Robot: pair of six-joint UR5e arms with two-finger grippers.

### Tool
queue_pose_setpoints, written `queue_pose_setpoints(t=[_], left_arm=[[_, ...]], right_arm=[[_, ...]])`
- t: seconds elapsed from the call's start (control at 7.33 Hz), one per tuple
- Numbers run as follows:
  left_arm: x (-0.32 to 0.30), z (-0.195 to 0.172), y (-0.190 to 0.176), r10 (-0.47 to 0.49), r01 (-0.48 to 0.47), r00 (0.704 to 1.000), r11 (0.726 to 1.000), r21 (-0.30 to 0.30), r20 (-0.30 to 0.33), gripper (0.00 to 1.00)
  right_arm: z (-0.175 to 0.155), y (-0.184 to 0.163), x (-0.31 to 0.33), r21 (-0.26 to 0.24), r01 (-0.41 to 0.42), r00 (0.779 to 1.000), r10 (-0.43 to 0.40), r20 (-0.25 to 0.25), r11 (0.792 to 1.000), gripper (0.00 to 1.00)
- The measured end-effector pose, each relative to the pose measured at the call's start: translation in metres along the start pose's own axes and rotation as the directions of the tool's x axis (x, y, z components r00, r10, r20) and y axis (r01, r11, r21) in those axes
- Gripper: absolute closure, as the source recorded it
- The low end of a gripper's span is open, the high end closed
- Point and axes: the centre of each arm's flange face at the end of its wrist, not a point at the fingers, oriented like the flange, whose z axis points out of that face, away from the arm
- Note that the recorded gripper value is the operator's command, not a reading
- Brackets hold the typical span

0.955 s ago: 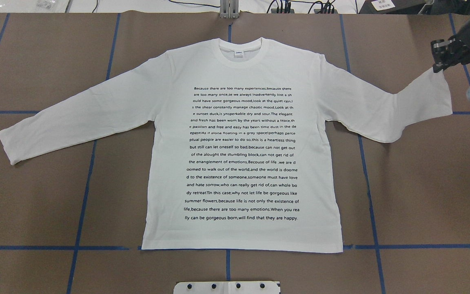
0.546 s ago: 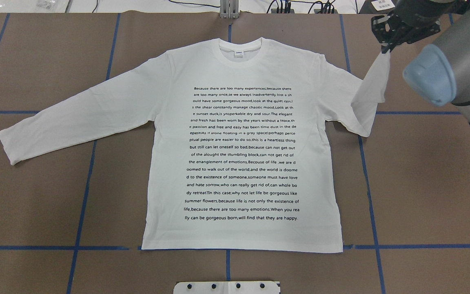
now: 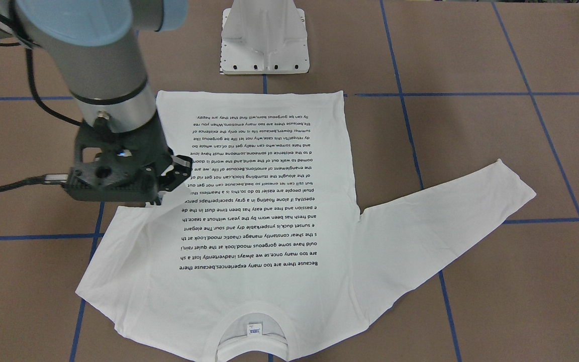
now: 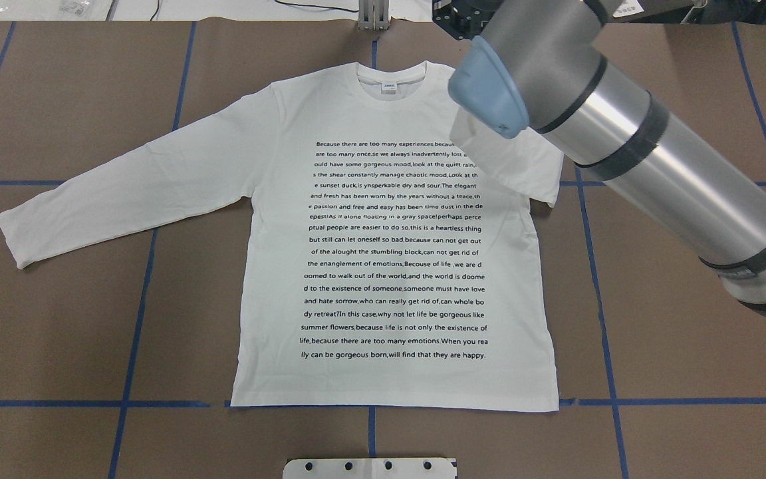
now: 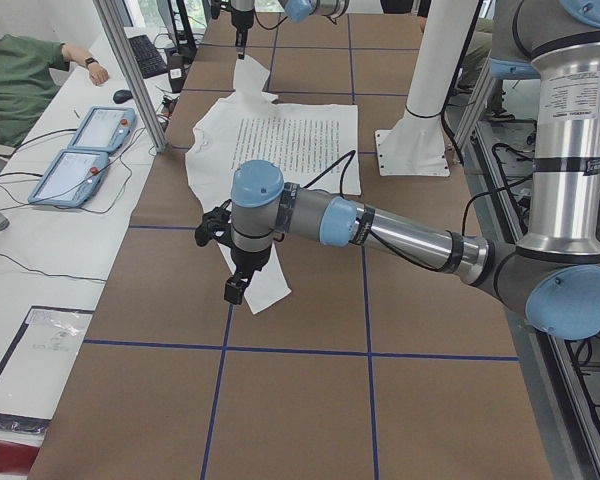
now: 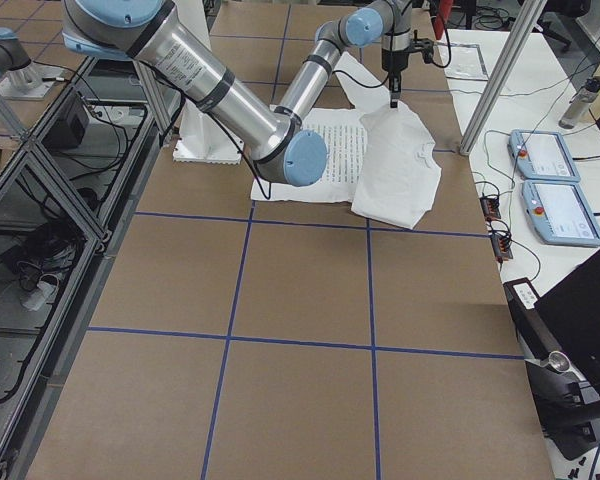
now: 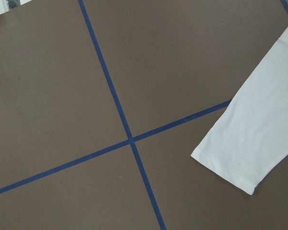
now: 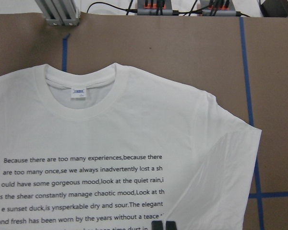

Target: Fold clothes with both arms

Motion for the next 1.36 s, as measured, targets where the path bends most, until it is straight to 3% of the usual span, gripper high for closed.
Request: queue_pose_setpoints(t=[0.55, 0.82, 0.96, 1.09, 1.23, 1.36], left_arm=[[-0.002, 0.003, 0.001, -0.004, 0.004, 1.000, 1.000, -0.005, 0.000, 0.00], [-0.002, 0.003, 0.001, -0.004, 0.004, 1.000, 1.000, -0.005, -0.001, 0.00], [-0.002, 0.003, 0.001, -0.004, 0.004, 1.000, 1.000, -0.005, -0.001, 0.00], [-0.002, 0.003, 0.001, -0.004, 0.004, 1.000, 1.000, -0.005, -0.001, 0.00], [-0.001, 0.002, 0.000, -0.003, 0.003, 1.000, 1.000, -0.004, 0.000, 0.00], [-0.001, 0.002, 0.000, -0.002, 0.002, 1.000, 1.000, -0.003, 0.000, 0.00]], right_arm=[[0.101, 0.029, -0.148, 0.091, 0.011, 0.998, -0.016, 0.056, 0.996, 1.00], [0.128, 0.043, -0.185, 0.120, 0.000, 0.998, -0.007, 0.058, 0.993, 1.00], [0.129, 0.043, -0.197, 0.124, -0.028, 0.998, 0.020, 0.064, 0.992, 0.62], [0.128, 0.040, -0.210, 0.124, -0.063, 0.996, 0.055, 0.073, 0.990, 0.16], [0.127, 0.036, -0.220, 0.125, -0.082, 0.994, 0.073, 0.078, 0.989, 0.04], [0.124, 0.033, -0.227, 0.126, -0.088, 0.994, 0.079, 0.082, 0.988, 0.02]])
